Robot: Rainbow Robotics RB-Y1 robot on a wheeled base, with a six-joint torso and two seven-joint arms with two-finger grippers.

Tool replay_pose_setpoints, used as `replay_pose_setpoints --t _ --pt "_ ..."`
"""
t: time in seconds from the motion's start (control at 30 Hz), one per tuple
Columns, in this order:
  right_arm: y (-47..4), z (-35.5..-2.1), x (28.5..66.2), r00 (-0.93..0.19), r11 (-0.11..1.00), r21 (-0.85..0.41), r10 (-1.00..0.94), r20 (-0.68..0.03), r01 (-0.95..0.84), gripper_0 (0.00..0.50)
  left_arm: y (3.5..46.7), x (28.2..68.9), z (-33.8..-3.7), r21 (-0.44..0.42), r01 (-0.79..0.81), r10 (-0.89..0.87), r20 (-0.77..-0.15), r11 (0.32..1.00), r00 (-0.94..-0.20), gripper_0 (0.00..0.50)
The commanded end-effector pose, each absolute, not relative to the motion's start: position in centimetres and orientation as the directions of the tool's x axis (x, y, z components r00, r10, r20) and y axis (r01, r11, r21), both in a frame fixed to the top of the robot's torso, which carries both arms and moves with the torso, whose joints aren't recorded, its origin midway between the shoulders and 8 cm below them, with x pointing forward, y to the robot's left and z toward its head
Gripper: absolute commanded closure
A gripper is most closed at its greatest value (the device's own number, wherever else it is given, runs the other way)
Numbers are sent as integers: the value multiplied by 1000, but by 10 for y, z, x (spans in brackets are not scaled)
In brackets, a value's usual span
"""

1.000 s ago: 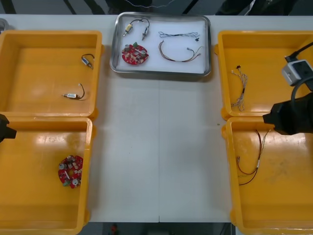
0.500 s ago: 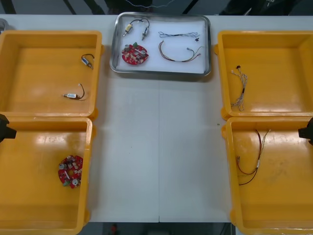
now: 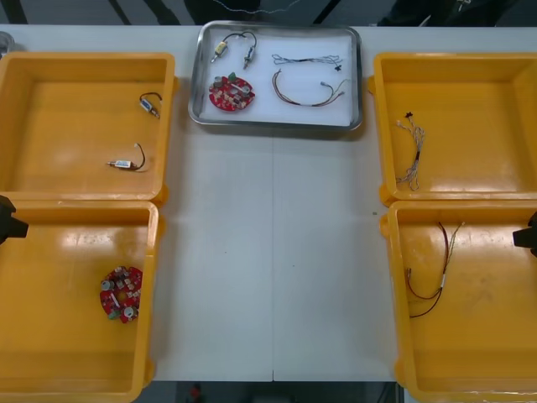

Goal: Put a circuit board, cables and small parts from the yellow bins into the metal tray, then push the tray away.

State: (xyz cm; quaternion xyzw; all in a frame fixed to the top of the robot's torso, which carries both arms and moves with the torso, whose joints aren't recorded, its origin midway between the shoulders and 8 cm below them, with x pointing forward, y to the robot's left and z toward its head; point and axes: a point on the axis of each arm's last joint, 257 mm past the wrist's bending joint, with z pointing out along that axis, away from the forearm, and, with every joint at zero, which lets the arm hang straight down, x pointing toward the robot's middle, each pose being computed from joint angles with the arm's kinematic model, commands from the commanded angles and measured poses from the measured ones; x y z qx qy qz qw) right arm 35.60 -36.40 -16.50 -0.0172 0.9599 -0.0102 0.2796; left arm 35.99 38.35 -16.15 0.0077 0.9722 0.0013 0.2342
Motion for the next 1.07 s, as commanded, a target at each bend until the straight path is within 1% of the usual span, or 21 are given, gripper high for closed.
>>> replay_pose_setpoints --t 0.03,1.07 --pt "-379 -166 346 -851 999 -21 27 -525 45 0 398 354 -150 103 99 135 -456 990 -879 0" --pt "-379 -166 346 -851 999 -20 29 -525 46 0 398 354 -150 103 99 135 -456 990 -879 0"
